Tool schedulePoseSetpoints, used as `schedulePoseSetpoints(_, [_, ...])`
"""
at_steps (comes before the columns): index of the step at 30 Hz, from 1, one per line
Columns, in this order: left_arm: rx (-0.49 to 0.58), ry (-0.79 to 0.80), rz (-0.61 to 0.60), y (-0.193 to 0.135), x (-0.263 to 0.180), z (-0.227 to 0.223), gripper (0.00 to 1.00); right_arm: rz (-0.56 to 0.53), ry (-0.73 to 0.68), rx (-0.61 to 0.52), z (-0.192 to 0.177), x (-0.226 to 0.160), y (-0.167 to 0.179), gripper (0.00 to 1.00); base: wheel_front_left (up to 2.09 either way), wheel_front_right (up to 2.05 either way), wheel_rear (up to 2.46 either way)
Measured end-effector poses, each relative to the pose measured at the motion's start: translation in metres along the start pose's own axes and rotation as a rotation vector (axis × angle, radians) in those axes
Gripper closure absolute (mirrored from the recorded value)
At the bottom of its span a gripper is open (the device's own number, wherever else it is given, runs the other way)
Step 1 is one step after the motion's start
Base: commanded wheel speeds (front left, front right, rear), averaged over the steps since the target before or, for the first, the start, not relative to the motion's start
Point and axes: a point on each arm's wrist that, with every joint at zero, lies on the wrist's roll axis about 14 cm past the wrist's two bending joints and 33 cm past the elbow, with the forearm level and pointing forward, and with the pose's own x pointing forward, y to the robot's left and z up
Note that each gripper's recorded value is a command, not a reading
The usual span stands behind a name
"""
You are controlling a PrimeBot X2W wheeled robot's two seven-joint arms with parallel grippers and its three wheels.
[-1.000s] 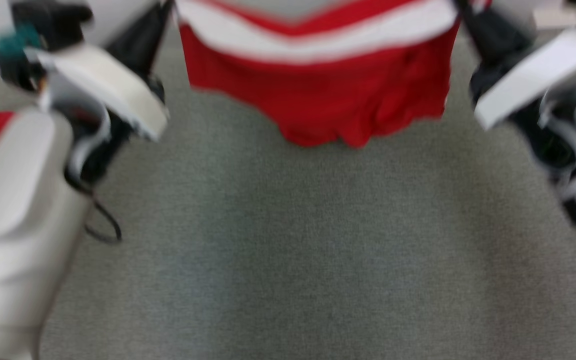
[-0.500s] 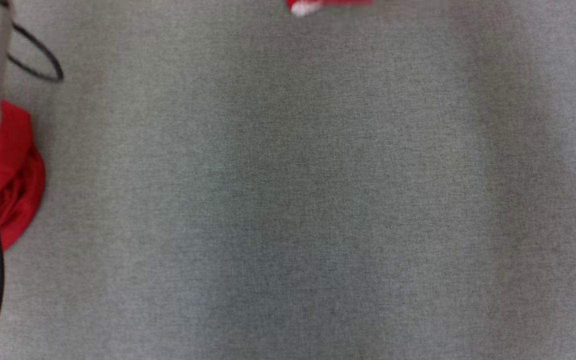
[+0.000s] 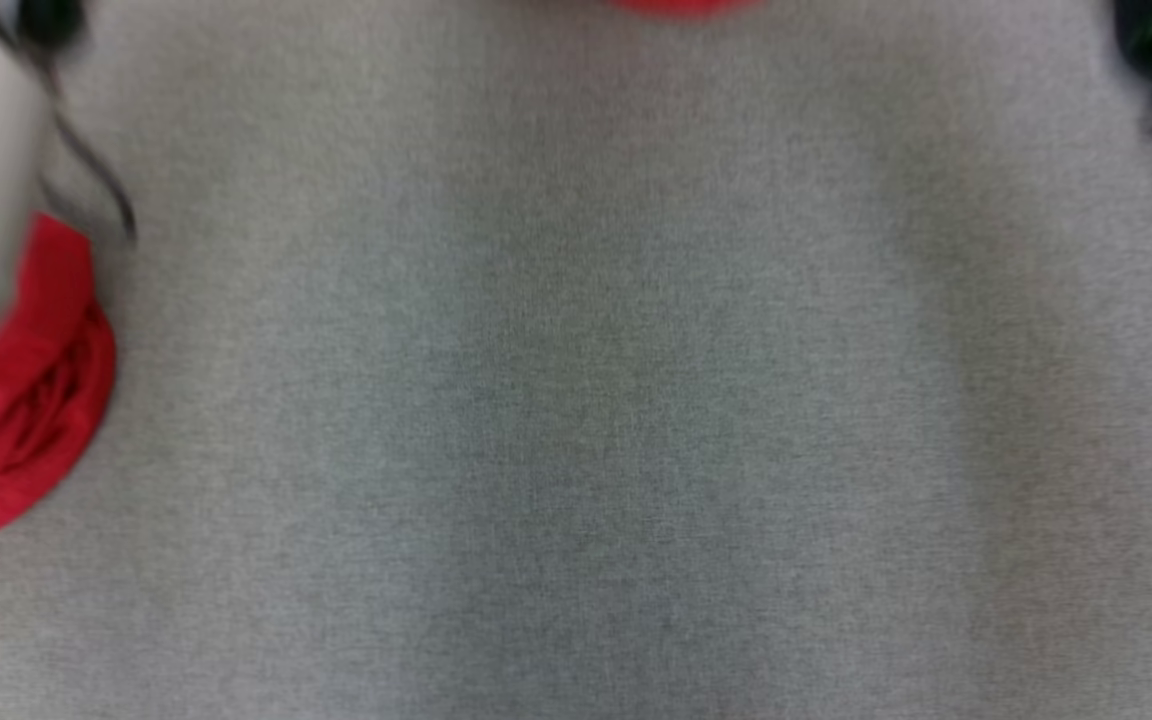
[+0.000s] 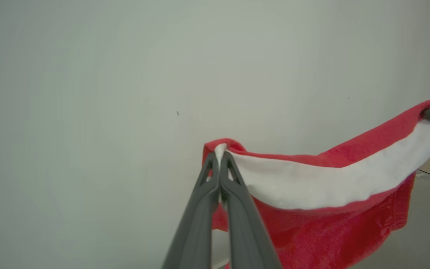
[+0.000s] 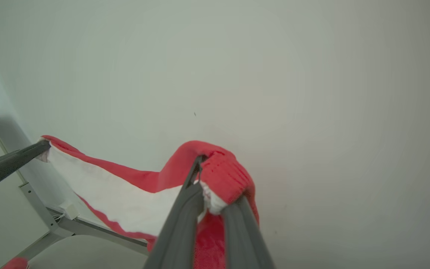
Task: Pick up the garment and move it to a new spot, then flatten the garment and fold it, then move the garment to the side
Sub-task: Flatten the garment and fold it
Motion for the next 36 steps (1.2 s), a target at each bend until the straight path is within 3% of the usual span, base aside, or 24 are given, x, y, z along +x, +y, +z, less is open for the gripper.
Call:
schedulePoseSetpoints(5, [0.001, 0.167, -0.025, -0.005, -0.049, -0.049, 1.00, 0.025, 0.189, 0.056, -0.053, -0.042, 0.017, 1.00, 0.00, 0.00, 0.00])
schedulePoseSetpoints(14, [-0.184, 0.531, -0.082, -0.052, -0.158, -0.097, 1.00, 0.113, 0.482, 0.129, -0.103, -0.152, 0.066, 1.00, 0.00, 0.00, 0.00])
schedulePoseSetpoints(24, [-0.261, 0.799, -0.183, -0.118, -0.276, -0.077, 1.00, 0.175, 0.812, 0.171, -0.135, -0.287, 0.104, 1.00, 0.00, 0.00, 0.00])
schedulePoseSetpoints(31, [-0.384, 0.851, -0.209, -0.150, -0.317, -0.063, 1.00, 0.204, 0.922, 0.231, -0.141, -0.340, 0.118, 1.00, 0.00, 0.00, 0.00])
schedulePoseSetpoints(36, [-0.385, 0.834, -0.196, -0.146, -0.317, -0.052, 1.00, 0.211, 0.878, 0.263, -0.132, -0.344, 0.122, 1.00, 0.00, 0.00, 0.00])
